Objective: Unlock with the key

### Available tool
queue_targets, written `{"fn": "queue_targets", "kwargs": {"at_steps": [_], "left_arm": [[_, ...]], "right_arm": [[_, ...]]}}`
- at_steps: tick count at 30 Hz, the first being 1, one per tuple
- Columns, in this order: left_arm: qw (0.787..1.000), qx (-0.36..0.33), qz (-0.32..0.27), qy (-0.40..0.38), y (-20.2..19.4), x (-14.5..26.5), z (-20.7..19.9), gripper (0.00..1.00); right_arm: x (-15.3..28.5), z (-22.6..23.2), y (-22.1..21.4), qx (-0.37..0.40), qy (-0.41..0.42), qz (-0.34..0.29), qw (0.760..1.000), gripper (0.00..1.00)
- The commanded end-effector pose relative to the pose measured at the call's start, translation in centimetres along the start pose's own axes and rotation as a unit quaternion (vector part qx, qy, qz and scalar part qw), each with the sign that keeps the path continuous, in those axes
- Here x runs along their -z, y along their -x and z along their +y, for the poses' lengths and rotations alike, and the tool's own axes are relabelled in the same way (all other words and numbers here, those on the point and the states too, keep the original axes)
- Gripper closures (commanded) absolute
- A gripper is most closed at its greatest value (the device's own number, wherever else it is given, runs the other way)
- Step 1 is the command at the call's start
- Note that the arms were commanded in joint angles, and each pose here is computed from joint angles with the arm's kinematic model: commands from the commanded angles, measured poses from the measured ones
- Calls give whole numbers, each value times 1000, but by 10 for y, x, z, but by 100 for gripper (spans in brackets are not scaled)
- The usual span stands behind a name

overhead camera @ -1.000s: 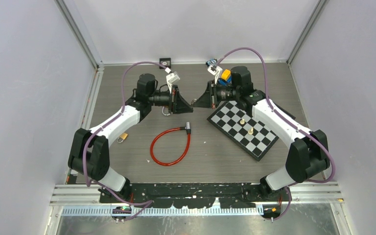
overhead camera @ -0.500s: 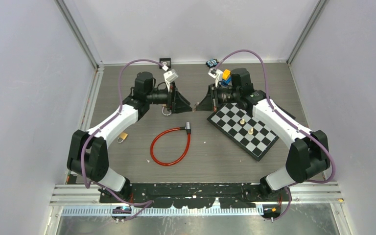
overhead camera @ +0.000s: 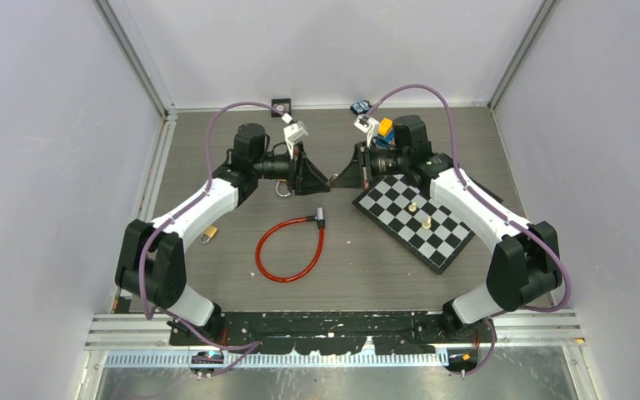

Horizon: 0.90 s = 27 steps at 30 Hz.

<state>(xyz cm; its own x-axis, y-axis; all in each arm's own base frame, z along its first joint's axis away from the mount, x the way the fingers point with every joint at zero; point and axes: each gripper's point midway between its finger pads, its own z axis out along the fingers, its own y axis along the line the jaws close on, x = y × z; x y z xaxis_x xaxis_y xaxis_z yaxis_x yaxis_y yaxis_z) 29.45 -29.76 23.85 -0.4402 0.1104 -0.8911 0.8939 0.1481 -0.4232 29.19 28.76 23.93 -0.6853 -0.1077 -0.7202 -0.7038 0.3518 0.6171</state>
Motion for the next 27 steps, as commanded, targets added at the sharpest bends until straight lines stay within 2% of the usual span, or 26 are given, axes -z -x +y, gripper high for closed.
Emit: {"fn": "queue_targets", "kwargs": {"at_steps": [1, 8, 18, 27], "left_arm": [[1000, -28, -5, -13, 10, -3, -2, 61], [999, -27, -3, -17, 10, -5, -5, 72], [999, -25, -2, -21, 8, -6, -6, 100], [1000, -28, -1, -11, 9, -4, -6, 100]], "right_arm": [[5, 20, 15, 30, 29, -23, 999, 99], [4, 18, 15, 28, 27, -24, 999, 99], [4, 14, 14, 30, 20, -25, 999, 99], [6, 9, 7, 46, 9, -12, 999, 99]]}}
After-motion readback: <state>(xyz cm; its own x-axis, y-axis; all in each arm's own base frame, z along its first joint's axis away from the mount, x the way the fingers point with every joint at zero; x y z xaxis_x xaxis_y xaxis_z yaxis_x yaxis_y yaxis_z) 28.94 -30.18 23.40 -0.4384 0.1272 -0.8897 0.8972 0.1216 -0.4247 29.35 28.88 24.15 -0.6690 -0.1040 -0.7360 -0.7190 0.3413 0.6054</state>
